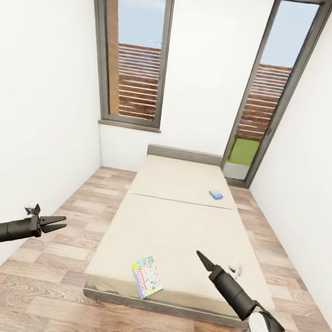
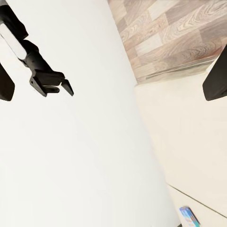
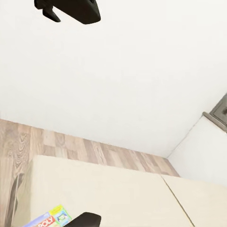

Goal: Put all the toys in the child's room - the three board games (two on the bed and one on the table), the two jigsaw puzzles on the table, and the tennis ball on the table - inside the toy box on the table in the child's room.

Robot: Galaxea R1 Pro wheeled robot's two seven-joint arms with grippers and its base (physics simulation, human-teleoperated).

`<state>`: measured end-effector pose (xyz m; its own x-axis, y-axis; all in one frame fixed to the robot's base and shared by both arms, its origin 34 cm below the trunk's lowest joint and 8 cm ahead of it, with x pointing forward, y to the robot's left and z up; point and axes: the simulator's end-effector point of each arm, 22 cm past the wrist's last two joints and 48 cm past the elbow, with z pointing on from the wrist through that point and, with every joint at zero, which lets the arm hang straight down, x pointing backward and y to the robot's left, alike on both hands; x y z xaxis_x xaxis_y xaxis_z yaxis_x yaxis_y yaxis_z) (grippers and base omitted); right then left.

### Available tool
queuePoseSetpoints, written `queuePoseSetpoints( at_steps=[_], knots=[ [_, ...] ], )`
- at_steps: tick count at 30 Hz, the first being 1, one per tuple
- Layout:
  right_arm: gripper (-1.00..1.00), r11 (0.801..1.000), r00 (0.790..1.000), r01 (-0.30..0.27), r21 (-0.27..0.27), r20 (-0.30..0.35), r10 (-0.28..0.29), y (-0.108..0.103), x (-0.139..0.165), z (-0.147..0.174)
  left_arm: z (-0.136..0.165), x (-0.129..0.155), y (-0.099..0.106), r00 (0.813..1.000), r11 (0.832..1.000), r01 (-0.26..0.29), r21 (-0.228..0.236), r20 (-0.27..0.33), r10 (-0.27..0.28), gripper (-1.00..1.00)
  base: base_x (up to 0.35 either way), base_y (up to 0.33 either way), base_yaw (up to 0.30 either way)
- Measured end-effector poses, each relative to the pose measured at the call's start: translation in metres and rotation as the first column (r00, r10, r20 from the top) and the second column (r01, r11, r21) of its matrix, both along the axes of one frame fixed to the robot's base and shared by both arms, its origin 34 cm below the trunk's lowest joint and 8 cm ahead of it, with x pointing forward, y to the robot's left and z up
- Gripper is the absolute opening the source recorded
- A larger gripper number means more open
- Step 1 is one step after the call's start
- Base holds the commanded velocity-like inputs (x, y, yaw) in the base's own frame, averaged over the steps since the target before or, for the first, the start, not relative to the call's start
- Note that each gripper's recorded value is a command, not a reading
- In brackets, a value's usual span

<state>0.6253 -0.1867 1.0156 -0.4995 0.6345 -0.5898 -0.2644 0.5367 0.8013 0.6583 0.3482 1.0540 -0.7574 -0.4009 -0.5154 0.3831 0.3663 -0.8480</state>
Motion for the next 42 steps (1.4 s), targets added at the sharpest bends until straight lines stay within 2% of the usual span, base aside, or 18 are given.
queuePoseSetpoints(
  at_steps=[3,9,13,15,16,19,22,24,27,30,35,39,42],
  knots=[
    [1.0,0.999,1.0,0.009,0.035,-0.007,-0.009,0.009,0.001,0.001,0.0,0.0,0.0,1.0,1.0,0.0,0.0,0.0,0.0,1.0,0.0,0.001,0.0],
    [1.0,0.997,0.998,0.048,0.061,-0.041,-0.045,0.004,0.006,-0.007,0.0,0.0,0.0,1.0,1.0,0.0,0.0,0.0,0.0,1.0,0.0,0.0,0.0],
    [1.0,0.988,0.986,0.104,0.114,-0.144,-0.087,-0.003,0.015,-0.036,0.0,0.0,0.0,1.0,1.0,0.0,0.0,0.0,0.0,1.0,0.0,0.0,0.0],
    [1.0,0.978,0.97,0.141,0.152,-0.22,-0.106,-0.008,0.02,-0.058,0.0,0.0,0.0,1.0,1.0,0.0,0.0,0.0,0.0,1.0,0.0,0.0,0.0],
    [1.0,0.97,0.955,0.166,0.177,-0.272,-0.114,-0.011,0.023,-0.075,0.0,0.0,0.0,1.0,1.0,0.0,0.0,0.0,0.0,1.0,0.0,0.0,0.0],
    [1.0,0.957,0.928,0.203,0.206,-0.352,-0.121,-0.012,0.027,-0.1,0.0,0.0,0.0,1.0,1.0,0.0,0.0,0.0,0.0,1.0,0.0,0.0,0.0],
    [1.0,0.944,0.879,0.248,0.219,-0.461,-0.124,-0.014,0.028,-0.136,0.0,0.0,0.0,1.0,1.0,0.0,0.0,0.0,0.0,1.0,0.0,0.0,0.0],
    [1.0,0.938,0.851,0.267,0.219,-0.51,-0.123,-0.015,0.025,-0.152,0.0,0.0,0.0,1.0,1.0,0.0,0.0,0.0,0.0,1.0,0.0,0.0,0.0],
    [1.0,0.932,0.83,0.286,0.222,-0.543,-0.126,-0.016,0.022,-0.163,0.0,0.0,0.0,1.0,1.0,0.0,0.0,0.0,0.0,1.0,0.0,0.0,0.0],
    [1.0,0.928,0.823,0.296,0.228,-0.554,-0.127,-0.013,0.022,-0.166,0.0,0.0,0.0,1.0,1.0,0.0,0.001,0.001,0.0,1.0,0.0,0.0,0.0],
    [1.0,0.925,0.822,0.298,0.234,-0.555,-0.125,-0.008,0.022,-0.167,0.0,0.0,0.001,1.0,1.0,-0.001,0.001,0.002,0.001,1.0,0.0,0.0,0.0],
    [1.0,0.923,0.829,0.288,0.256,-0.548,-0.107,0.001,0.023,-0.162,0.001,0.0,0.001,1.0,1.0,-0.001,0.001,0.002,0.001,1.0,0.0,0.0,0.0],
    [1.0,0.915,0.845,0.272,0.298,-0.53,-0.079,0.016,0.025,-0.154,0.001,0.001,-0.001,1.0,1.0,0.0,-0.002,0.003,0.0,1.0,0.0,0.0,0.0]
  ],
)
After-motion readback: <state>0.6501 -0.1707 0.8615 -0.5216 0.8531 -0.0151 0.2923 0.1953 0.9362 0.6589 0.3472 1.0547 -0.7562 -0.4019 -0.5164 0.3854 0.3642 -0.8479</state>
